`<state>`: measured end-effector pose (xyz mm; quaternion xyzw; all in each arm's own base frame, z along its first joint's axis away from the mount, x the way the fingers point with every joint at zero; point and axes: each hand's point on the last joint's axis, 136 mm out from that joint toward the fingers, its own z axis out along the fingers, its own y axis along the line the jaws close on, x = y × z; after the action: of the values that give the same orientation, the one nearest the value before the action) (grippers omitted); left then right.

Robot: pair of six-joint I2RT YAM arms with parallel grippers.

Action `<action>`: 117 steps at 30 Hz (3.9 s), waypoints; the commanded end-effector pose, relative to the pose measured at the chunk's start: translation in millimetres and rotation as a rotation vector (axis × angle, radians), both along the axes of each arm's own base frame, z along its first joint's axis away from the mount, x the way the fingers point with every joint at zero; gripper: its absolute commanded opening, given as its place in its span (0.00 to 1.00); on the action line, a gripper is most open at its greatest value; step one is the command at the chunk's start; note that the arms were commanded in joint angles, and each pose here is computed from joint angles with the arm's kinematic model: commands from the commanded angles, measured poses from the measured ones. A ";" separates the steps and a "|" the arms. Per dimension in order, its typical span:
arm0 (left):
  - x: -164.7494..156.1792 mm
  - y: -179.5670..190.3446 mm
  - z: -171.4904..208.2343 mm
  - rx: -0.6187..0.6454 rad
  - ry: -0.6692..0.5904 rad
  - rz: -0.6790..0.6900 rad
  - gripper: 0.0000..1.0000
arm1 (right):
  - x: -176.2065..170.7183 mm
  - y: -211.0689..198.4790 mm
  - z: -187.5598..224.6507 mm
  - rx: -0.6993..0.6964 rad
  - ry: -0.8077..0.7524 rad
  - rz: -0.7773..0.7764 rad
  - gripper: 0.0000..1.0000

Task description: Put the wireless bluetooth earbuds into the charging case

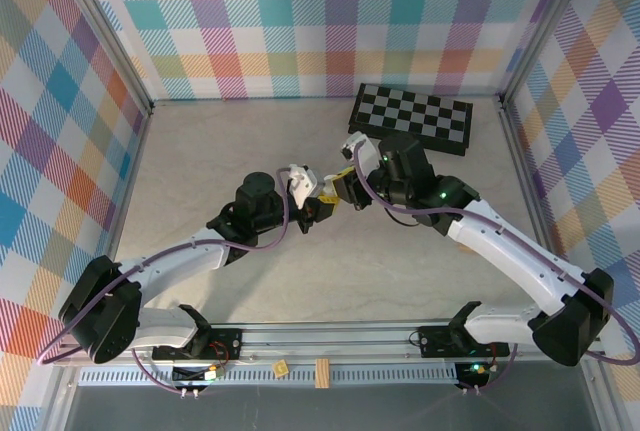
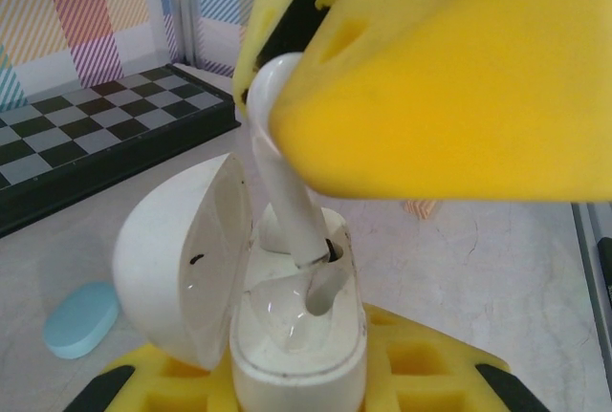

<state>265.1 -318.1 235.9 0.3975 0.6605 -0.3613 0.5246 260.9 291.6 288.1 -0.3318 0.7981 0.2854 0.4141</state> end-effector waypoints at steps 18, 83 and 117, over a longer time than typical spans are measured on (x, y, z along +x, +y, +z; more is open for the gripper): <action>0.0 -8.8 31.7 -0.064 -0.054 -0.018 0.12 | -2.5 -2.9 -0.7 -0.101 -0.050 0.059 0.19; -11.4 -6.2 52.0 -0.137 -0.085 -0.052 0.12 | 7.3 -39.7 16.3 0.039 0.017 -0.101 0.59; -15.4 -7.6 63.5 -0.155 -0.097 -0.074 0.12 | 8.5 -9.8 -3.1 0.038 0.099 0.038 0.66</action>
<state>260.4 -320.1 258.6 0.3862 0.6427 -0.3895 0.5349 264.9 280.2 281.6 -0.3219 0.8074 0.3288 0.3693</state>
